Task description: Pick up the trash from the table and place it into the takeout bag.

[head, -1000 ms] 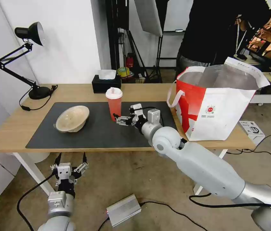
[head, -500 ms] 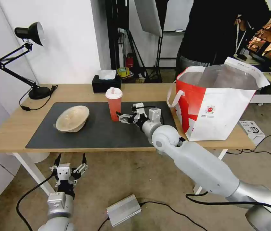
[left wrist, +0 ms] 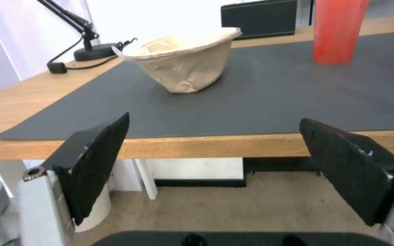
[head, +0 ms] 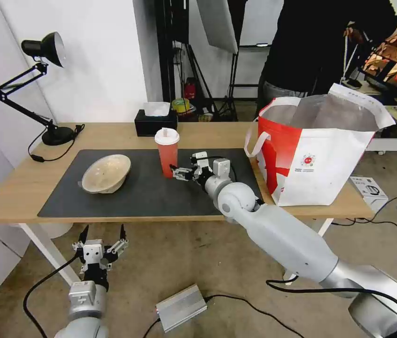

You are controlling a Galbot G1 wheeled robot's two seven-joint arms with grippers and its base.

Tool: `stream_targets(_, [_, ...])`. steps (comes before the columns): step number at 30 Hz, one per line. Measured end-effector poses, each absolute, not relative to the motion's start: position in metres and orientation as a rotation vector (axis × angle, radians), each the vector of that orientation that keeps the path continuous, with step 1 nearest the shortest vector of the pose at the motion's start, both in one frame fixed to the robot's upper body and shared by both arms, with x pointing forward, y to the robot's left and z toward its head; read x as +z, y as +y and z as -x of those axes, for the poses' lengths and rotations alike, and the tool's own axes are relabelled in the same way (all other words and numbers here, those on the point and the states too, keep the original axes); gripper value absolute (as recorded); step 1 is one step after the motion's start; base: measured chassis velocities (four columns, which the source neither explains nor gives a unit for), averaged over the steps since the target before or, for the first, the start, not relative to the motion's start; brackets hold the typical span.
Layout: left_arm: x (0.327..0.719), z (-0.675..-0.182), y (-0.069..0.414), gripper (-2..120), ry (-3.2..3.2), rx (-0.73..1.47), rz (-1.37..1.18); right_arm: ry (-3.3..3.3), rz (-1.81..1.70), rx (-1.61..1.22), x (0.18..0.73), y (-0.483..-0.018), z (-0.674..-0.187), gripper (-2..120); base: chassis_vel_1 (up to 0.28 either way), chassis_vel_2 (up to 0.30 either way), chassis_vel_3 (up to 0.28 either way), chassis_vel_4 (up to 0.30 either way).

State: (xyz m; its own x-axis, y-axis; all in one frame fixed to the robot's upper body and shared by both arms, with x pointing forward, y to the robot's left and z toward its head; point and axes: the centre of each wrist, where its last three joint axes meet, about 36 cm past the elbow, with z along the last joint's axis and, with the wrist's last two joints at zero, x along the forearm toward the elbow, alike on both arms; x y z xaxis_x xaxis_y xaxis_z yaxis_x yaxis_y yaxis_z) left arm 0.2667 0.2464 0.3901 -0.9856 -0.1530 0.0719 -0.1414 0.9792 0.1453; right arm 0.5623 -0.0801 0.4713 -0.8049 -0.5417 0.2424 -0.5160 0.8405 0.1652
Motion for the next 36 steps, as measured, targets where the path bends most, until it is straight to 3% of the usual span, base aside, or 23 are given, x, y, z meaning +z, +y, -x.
stream_targets(36, [0.387,-0.269,0.246,100,-3.055,-0.205,-0.232,-2.740,-0.813,-0.067,0.456,-0.052,-0.602,100,0.000,0.000,0.000,0.000])
